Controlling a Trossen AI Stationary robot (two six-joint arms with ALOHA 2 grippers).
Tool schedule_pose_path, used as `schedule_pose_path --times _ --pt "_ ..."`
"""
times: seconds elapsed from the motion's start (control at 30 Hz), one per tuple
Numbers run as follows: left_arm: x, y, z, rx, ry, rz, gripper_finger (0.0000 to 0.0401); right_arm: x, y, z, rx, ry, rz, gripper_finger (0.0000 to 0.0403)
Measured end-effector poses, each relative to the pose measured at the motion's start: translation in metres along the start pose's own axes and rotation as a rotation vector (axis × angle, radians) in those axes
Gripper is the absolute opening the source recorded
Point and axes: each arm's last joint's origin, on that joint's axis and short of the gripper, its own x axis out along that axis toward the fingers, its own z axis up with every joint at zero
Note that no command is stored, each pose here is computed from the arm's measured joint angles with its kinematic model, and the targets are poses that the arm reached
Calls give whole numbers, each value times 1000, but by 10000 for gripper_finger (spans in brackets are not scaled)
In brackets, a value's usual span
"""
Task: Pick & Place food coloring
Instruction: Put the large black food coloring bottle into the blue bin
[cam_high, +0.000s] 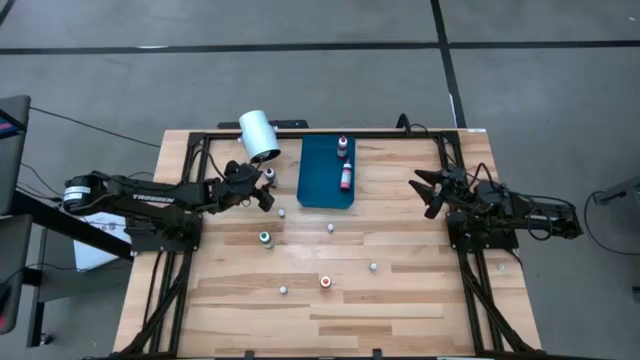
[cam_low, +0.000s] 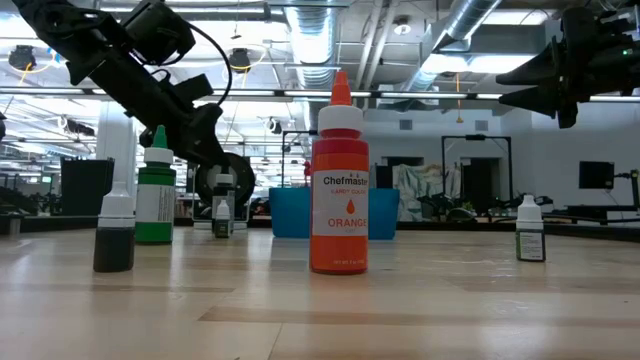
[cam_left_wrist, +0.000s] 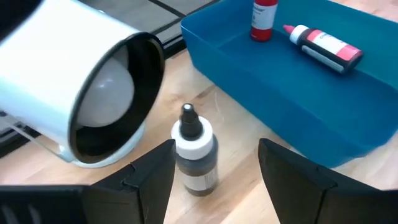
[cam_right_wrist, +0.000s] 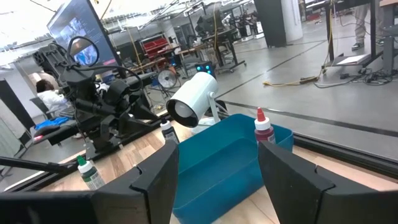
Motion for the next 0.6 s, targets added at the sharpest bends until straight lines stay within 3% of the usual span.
schedule_pose_path --times 0.4,0.6 --pt "4 8 2 -7 -8 62 222 0 0 0 1 -1 0 207" --pt "8 12 5 -35 0 11 222 0 0 0 1 -1 0 207"
